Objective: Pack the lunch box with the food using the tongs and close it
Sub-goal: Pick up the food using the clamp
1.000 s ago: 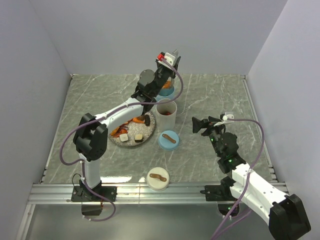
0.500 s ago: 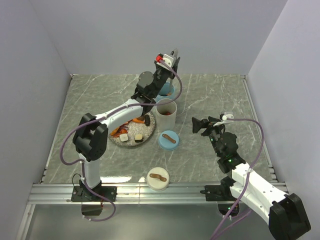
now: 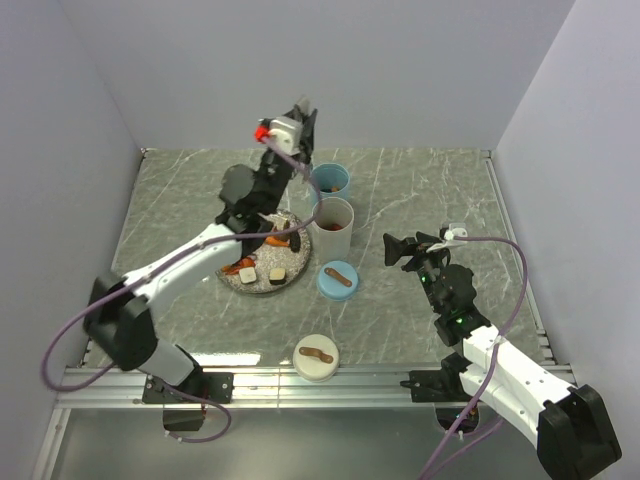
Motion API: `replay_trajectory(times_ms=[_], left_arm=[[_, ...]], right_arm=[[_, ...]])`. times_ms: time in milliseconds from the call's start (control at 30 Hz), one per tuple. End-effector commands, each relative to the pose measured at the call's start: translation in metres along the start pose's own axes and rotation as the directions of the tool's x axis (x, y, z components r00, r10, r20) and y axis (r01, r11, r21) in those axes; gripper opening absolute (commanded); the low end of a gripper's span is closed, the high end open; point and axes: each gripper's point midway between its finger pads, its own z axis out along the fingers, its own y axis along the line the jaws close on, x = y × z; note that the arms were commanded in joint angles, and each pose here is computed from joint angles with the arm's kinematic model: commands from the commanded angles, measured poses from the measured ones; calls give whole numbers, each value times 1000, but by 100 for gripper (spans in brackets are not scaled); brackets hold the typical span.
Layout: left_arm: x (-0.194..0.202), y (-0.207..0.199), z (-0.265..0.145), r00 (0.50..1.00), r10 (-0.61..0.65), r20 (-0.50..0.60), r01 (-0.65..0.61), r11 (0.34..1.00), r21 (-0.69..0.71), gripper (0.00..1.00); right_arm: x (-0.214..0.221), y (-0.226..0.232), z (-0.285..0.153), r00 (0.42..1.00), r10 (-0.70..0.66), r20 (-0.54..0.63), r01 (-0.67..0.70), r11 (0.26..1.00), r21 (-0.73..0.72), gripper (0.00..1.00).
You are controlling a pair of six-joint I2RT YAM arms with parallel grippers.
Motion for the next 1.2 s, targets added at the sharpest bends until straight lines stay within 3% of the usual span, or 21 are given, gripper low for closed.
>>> replay_trajectory(times_ms=[0,33,333,567,1167], left_arm=[[-46,32,-20,998,-16,66,23,993,-112,36],[-58,41,-28,997,-26,69,35,990,-138,36],[35,68,-113,962,-158,-222,66,926,-373,36],[67,57,-150,930,-240,-278,110,905,-411,36],[109,43,-183,909,-205,-364,19,891,-454,43]], right_arm=[[-24,6,4,998,7,66,-6,1000,-17,98],[-23,7,4,998,6,66,-4,1000,-19,98],[-24,8,3,998,10,70,-8,1000,-26,98],[-24,8,2,998,10,70,-8,1000,-26,98],[-24,8,1,998,11,69,-9,1000,-27,98]])
